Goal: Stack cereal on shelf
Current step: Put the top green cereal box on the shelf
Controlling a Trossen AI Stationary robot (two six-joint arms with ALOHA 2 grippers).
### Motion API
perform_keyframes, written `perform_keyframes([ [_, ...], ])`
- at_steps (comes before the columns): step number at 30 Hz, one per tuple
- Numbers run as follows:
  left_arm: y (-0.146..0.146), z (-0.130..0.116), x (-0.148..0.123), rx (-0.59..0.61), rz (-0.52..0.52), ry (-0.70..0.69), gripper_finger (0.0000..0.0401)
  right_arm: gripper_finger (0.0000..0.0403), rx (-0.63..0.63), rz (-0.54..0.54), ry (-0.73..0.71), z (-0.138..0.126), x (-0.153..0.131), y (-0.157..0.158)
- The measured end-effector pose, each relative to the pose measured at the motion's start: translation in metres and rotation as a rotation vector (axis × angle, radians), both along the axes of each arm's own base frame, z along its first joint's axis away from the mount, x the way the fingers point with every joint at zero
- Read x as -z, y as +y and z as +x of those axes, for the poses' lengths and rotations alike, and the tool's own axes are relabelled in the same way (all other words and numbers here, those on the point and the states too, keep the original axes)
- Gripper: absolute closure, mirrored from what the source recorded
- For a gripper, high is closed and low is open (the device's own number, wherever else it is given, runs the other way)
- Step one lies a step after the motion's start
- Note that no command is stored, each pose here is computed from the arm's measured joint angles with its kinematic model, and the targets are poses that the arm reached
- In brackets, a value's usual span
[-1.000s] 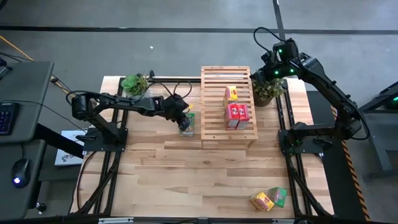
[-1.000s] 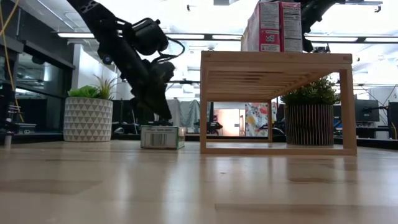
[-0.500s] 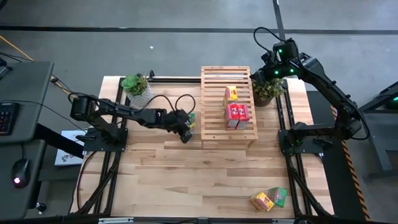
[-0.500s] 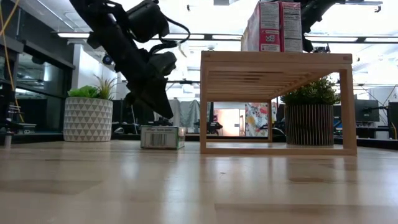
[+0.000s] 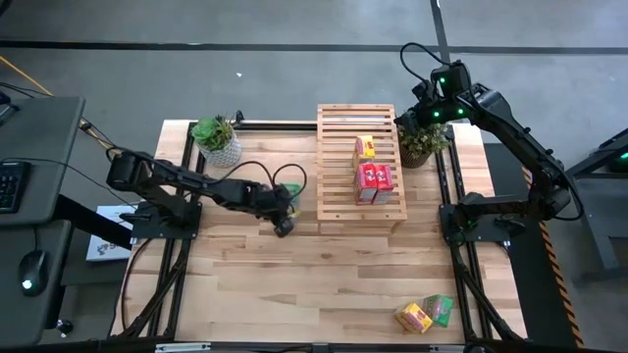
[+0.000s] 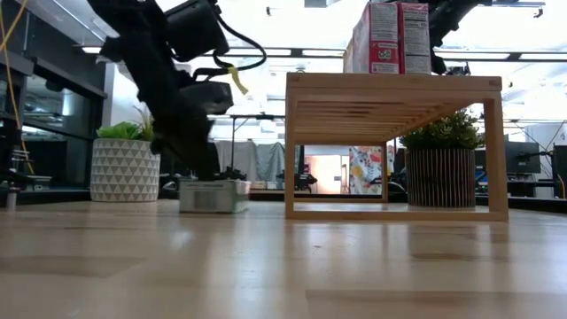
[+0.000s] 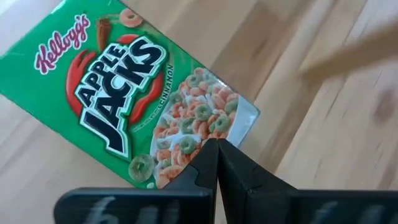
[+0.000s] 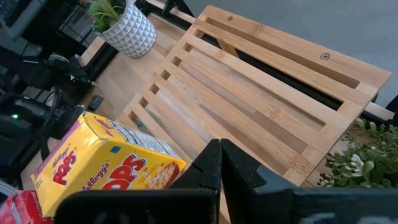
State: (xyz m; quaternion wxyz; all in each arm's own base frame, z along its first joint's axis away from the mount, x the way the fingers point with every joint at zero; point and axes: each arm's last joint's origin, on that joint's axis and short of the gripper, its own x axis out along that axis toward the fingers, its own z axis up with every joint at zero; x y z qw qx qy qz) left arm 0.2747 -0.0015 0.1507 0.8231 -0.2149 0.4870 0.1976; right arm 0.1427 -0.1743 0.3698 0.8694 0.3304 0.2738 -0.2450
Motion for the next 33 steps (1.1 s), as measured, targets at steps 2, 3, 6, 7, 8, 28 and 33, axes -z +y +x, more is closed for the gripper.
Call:
perform_keyframes([
  [2,-0.001,-0.007,0.001,0.050,0.028,0.076,0.0401,0.0403,0.000,0.000,0.000,0.000,0.000,0.000],
  [3,-0.001,-0.009,0.001,0.079,0.045,0.096,0.0401,0.0403,0.000,0.000,0.000,0.000,0.000,0.000],
  [6,-0.001,-0.020,-0.003,0.199,0.108,0.175,0.0401,0.0403,0.000,0.000,0.000,0.000,0.000,0.000],
  [7,0.000,-0.022,-0.005,0.240,0.128,0.191,0.0401,0.0403,0.000,0.000,0.000,0.000,0.000,0.000],
  [8,0.001,-0.026,-0.008,0.276,0.152,0.209,0.0401,0.0403,0.000,0.000,0.000,0.000,0.000,0.000],
  [28,0.010,-0.110,-0.043,-0.345,0.029,-0.163,0.0401,0.0403,-0.020,-0.029,0.003,0.000,0.000,-0.001],
  [33,0.010,-0.131,-0.027,-0.532,-0.065,-0.195,0.0401,0.0403,-0.018,-0.027,0.003,0.000,0.000,-0.001],
])
